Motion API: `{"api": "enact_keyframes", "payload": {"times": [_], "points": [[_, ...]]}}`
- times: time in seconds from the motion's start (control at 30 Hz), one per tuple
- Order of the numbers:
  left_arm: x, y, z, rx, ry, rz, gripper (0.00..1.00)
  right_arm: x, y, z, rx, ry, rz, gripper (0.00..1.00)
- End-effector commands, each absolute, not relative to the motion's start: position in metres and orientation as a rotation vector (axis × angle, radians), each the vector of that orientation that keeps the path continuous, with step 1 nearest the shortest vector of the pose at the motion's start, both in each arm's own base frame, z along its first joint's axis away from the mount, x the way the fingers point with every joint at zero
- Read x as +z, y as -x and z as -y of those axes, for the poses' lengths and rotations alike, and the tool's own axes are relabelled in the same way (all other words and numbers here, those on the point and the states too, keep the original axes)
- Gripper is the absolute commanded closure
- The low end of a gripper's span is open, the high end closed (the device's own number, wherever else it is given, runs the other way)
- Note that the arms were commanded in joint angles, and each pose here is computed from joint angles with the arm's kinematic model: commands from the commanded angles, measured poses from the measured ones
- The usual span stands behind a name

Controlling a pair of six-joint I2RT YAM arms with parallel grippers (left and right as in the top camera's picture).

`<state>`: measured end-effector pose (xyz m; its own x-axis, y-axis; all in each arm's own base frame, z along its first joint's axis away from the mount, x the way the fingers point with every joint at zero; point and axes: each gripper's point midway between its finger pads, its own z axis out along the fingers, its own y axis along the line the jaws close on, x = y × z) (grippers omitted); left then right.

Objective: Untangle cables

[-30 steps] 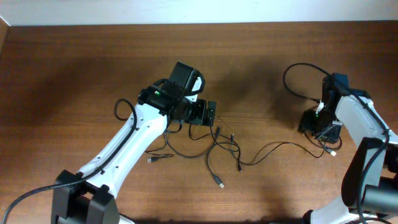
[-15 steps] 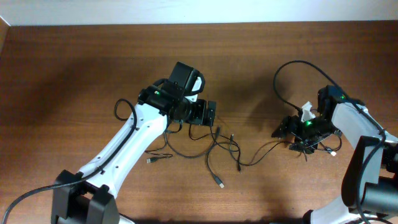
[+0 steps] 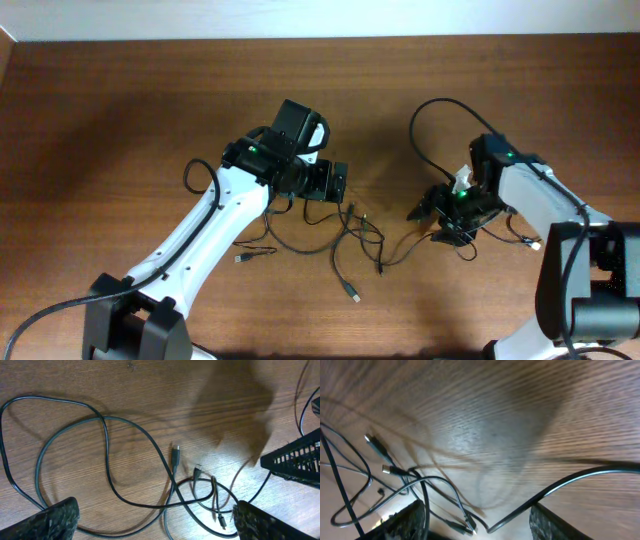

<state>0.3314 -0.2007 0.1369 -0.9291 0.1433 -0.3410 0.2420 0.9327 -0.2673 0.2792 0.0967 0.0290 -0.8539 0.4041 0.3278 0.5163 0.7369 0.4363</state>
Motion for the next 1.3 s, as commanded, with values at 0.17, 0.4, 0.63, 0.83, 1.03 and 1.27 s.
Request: {"api": "enact_keyframes", "payload": {"times": [0.17, 0.4, 0.63, 0.83, 1.03, 1.27], "points": [[0.136, -0.332, 0.202, -0.452, -0.289, -2.775, 0.01, 0.019, -0.273, -0.090, -0.611, 1.005, 2.630, 0.35], [0.136, -0.332, 0.202, -0.452, -0.289, -2.775, 0.01, 0.019, -0.271, -0.090, -0.604, 1.005, 2.623, 0.76], [0.136, -0.332, 0.202, -0.452, -0.289, -2.775, 0.01, 0.020, -0.269, -0.091, -0.605, 1.004, 2.614, 0.66], [0.136, -0.332, 0.202, -0.452, -0.289, -2.775, 0.01, 0.044, -0.287, -0.076, -0.537, 0.812, 2.801, 0.96], [0.136, -0.332, 0.202, -0.452, -0.289, -2.775, 0.01, 0.145, -0.319, -0.040, -0.267, 0.457, 3.078, 0.26], [0.136, -0.332, 0.202, -0.452, -0.289, -2.775, 0.01, 0.111, -0.288, -0.021, -0.060, 0.456, 2.959, 0.03]]}}
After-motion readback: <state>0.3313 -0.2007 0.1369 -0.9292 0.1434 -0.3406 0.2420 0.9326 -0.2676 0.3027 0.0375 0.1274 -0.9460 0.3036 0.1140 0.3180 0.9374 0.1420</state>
